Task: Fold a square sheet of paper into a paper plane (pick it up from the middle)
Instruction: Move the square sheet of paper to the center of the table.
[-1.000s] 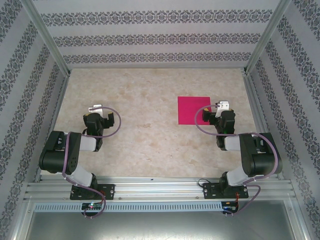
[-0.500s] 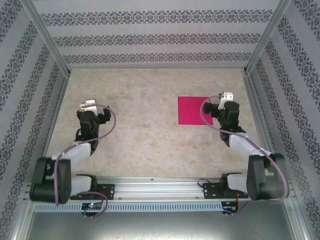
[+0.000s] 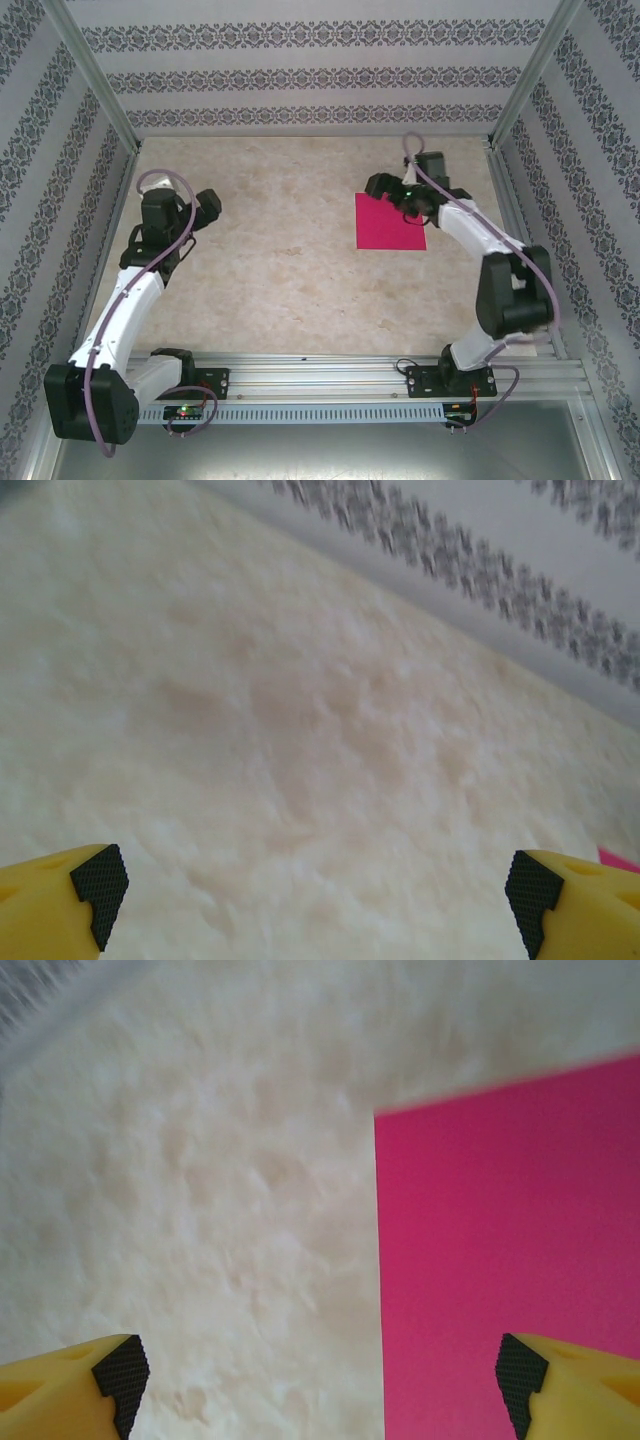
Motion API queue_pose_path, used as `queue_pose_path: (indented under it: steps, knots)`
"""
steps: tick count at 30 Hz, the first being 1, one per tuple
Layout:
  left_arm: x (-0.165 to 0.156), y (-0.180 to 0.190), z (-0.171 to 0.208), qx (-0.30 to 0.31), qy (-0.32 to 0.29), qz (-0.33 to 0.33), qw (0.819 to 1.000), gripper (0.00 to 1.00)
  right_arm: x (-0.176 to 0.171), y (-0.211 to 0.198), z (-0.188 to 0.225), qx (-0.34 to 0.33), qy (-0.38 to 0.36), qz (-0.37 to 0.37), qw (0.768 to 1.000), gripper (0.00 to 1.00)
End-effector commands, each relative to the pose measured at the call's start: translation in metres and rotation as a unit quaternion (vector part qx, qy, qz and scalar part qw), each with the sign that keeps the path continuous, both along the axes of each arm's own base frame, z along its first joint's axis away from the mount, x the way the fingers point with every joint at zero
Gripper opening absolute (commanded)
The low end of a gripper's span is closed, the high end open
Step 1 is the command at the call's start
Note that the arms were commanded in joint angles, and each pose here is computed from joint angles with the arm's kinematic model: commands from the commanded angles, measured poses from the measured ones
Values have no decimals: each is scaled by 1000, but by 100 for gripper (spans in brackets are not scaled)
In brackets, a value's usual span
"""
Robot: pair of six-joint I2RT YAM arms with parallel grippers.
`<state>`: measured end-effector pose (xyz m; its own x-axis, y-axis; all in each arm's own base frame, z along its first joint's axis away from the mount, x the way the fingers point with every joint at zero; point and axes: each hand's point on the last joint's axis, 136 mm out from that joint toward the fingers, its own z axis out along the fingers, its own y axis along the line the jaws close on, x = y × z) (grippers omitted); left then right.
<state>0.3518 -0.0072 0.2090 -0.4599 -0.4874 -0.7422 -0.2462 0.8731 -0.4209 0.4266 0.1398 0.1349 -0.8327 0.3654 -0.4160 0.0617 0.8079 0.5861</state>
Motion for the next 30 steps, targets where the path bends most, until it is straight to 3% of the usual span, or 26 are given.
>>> queue_pose_path:
  steps: [1,9,17,24,30]
  knots:
    - [-10,-30,-15,-73,22,-56,995,100,-10,2,-19,-15,65,-13,998,91]
    - [-9,-56,-19,-107,14,-126,986,100,6,15,-63,-7,115,0,993,90]
    - [-16,-64,-23,-117,21,-149,982,100,-5,26,-106,-27,177,4,984,87]
    - [-20,-69,-28,-131,28,-155,979,100,-57,48,-135,-52,224,6,973,84]
    - [-27,-88,-38,-165,36,-173,970,100,-120,102,-157,-74,236,43,968,83]
